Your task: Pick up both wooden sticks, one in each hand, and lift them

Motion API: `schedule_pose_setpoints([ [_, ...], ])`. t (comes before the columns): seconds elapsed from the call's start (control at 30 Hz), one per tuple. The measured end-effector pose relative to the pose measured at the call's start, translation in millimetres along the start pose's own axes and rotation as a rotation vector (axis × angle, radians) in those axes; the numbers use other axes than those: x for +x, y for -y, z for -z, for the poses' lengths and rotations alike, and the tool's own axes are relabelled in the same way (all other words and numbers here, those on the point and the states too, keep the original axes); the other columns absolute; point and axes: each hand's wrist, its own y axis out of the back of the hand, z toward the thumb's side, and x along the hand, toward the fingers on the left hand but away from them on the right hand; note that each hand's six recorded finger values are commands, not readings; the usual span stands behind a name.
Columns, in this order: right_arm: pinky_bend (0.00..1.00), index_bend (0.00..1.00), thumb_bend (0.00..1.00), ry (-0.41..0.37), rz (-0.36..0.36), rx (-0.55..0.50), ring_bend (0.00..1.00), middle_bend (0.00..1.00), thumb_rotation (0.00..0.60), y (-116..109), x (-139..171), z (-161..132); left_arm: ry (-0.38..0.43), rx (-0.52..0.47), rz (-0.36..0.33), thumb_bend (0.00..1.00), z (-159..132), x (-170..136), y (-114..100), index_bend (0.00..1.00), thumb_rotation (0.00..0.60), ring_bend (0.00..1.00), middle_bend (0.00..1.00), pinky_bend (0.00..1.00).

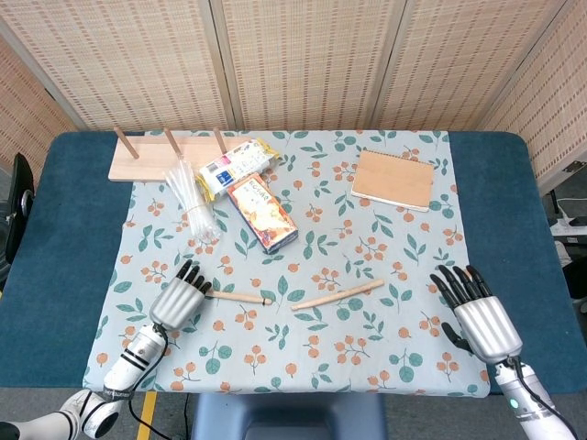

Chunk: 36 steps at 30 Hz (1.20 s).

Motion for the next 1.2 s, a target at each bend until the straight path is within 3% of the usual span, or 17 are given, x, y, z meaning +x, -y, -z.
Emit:
schedule_pose_setpoints([
  [0.3, 0.0, 0.0, 0.3, 0.005, 0.005, 0.0, 0.0, 0.0, 0.521, -2, 1, 1, -0.001, 0.019, 0.015, 0.42, 2, -1, 3, 0.43, 0.6, 0.25, 0.47, 0.21],
  [0.57, 0.0, 0.0, 0.3, 0.006, 0.0, -0.001, 0.0, 0.0, 0.52, 0, 1, 1, 0.002, 0.023, 0.009, 0.43, 1, 0, 2, 0.52, 0.6, 0.33, 0.58, 0.22],
  [0.8, 0.0, 0.0, 0.3, 0.009, 0.005, 0.002, 0.0, 0.0, 0.522, -2, 2, 1, 0.001, 0.03, 0.016, 0.42, 2, -1, 4, 0.54, 0.6, 0.34, 0.59, 0.22],
  [1.03, 0.0, 0.0, 0.3, -0.034, -0.003, 0.009, 0.0, 0.0, 0.519, 0, -6, -9, 0.002, 0.034, -0.025, 0.5, 4, -2, -2, 0.78, 0.6, 0.49, 0.84, 0.25],
  [1.2, 0.0, 0.0, 0.3, -0.086, -0.012, 0.046, 0.0, 0.0, 0.519, -1, -18, -22, -0.007, 0.035, -0.065, 0.52, 9, -5, -4, 0.88, 0.6, 0.57, 0.93, 0.27],
])
